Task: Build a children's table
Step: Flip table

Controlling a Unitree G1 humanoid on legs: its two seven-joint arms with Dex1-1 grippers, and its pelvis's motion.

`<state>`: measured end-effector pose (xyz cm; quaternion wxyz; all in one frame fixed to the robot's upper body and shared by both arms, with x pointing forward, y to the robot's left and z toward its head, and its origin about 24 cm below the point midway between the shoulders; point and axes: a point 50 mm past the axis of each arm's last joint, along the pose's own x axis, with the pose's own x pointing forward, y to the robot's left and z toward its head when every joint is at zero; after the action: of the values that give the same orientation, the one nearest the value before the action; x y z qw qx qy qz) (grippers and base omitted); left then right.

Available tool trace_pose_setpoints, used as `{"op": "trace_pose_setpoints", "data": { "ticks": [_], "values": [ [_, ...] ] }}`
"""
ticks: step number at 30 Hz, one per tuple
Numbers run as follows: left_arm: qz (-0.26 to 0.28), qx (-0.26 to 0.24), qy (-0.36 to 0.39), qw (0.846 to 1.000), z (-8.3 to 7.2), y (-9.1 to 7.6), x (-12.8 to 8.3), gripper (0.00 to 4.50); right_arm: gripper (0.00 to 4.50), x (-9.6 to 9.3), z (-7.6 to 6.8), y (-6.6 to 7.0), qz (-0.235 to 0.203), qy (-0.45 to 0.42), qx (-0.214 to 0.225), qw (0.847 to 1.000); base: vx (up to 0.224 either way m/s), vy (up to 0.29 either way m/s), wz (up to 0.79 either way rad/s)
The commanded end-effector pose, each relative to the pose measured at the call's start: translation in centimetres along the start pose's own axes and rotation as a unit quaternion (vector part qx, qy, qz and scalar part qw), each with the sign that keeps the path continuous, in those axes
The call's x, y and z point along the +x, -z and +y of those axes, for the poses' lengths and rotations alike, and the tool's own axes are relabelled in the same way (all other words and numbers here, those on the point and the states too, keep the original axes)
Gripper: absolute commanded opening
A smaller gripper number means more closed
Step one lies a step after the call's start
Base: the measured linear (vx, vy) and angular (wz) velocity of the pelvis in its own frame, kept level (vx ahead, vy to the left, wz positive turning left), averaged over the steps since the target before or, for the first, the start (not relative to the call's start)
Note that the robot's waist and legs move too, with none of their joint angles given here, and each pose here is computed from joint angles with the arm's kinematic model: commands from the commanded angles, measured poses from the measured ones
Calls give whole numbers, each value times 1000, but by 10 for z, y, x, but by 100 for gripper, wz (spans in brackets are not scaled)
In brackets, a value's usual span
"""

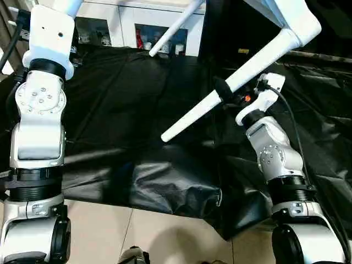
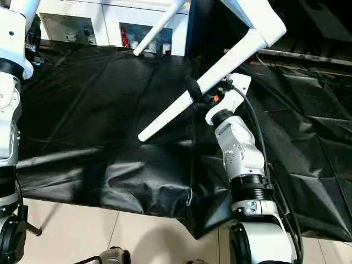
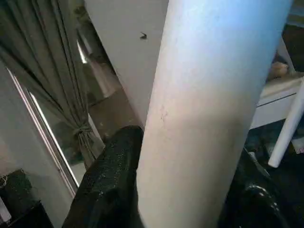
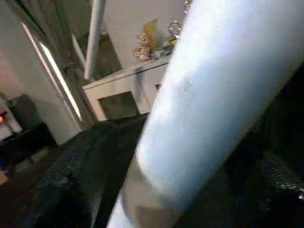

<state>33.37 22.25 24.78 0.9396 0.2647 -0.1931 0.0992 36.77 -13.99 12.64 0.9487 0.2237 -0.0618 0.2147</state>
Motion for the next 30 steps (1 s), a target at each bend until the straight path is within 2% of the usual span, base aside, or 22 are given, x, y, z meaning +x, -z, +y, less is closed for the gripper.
{"op": "trace_pose_setpoints", "data": {
  "ticks": [1,15,22,27,30],
  "values": [
    [0,-22,-2,1000,0,0,-1,182,330,3,1,-6,-11,-11,9,1000,0,0,0],
    [4,-26,3,1000,-4,2,-2,182,215,6,3,-5,-2,-45,27,999,0,0,0],
    [6,-27,4,1000,-5,3,-3,182,191,7,3,-8,-9,-50,26,998,0,0,0],
    [7,-29,5,1000,-6,4,-4,180,186,7,5,-16,-24,-56,21,998,0,0,0],
    [10,-36,8,999,-9,6,-6,179,184,5,5,-28,-51,-54,1,997,0,0,0]
  ]
}}
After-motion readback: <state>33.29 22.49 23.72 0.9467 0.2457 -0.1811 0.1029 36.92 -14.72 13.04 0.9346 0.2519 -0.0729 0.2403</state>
